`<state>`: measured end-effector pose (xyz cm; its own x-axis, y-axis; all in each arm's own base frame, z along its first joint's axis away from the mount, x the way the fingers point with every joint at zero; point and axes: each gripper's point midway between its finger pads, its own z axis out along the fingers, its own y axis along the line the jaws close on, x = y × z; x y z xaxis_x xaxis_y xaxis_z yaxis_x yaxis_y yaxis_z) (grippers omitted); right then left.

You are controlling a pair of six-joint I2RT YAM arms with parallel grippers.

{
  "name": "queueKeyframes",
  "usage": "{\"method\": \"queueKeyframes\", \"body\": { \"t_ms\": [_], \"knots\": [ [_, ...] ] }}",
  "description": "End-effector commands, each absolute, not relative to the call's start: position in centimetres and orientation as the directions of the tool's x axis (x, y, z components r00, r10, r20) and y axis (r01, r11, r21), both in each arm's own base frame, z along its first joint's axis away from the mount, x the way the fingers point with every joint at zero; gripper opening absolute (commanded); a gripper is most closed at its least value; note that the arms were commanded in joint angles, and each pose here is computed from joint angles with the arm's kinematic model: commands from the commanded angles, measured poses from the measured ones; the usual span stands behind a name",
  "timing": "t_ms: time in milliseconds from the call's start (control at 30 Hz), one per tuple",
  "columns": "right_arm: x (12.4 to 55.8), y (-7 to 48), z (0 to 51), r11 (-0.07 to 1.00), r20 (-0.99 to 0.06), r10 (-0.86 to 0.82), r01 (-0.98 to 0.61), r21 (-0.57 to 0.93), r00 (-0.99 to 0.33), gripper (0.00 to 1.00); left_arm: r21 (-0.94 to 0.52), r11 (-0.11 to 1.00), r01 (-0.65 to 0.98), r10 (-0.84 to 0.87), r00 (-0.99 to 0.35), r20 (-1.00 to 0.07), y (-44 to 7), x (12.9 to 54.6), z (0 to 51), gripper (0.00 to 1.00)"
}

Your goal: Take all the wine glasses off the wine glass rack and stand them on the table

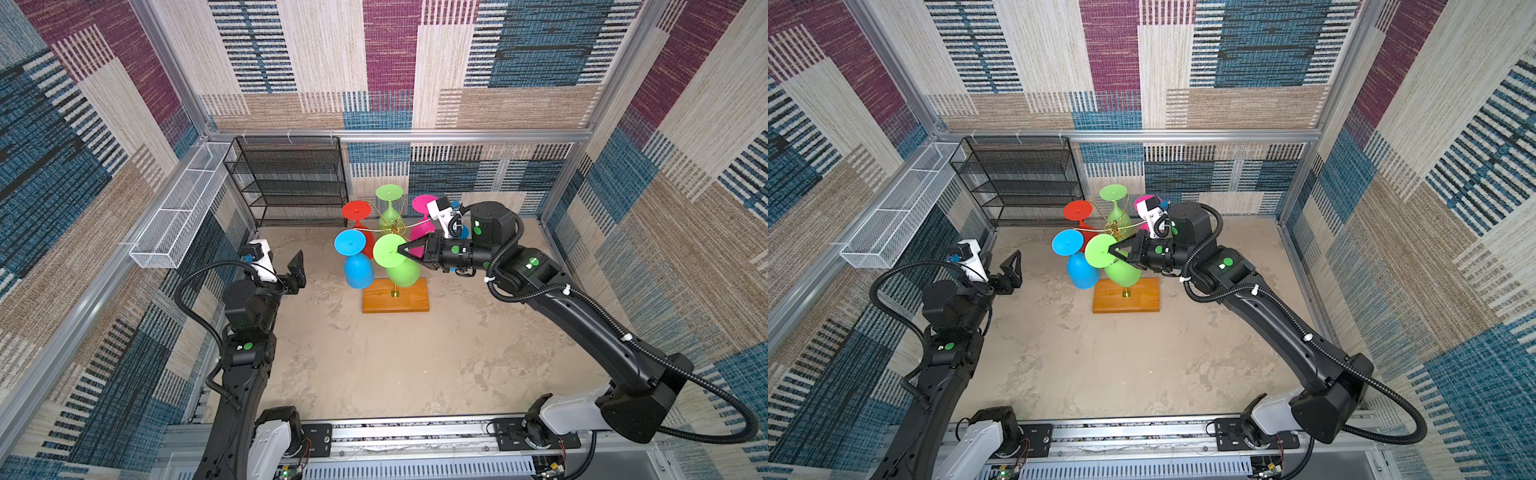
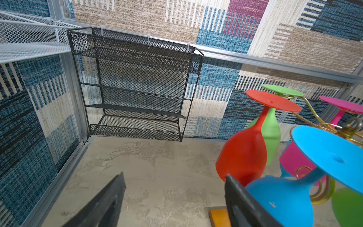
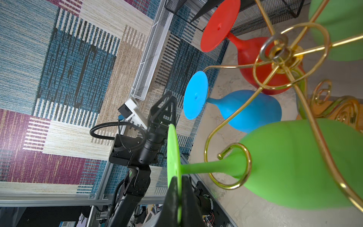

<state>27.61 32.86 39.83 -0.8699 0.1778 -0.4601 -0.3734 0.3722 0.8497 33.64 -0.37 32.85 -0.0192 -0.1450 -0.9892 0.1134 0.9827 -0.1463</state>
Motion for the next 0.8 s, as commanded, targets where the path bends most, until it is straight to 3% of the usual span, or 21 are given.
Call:
{"method": "queueKeyframes", "body": {
  "t_ms": [0, 767],
  "knots": [
    [27.6, 33.1, 40.9, 0.338, -0.489, 0.185, -0.412, 0.846, -0.852, 0.00, -0.125, 0.987, 0.103, -0.127, 0.011, -0.992, -0.1, 33.7, 33.5, 0.82],
    [29.2, 33.5, 39.9, 0.409, -0.439, 0.195, -0.334, 0.849, -0.877, 0.00, -0.123, 0.987, 0.103, -0.125, 0.009, -0.992, -0.1, 33.7, 33.4, 0.82]
  ]
}}
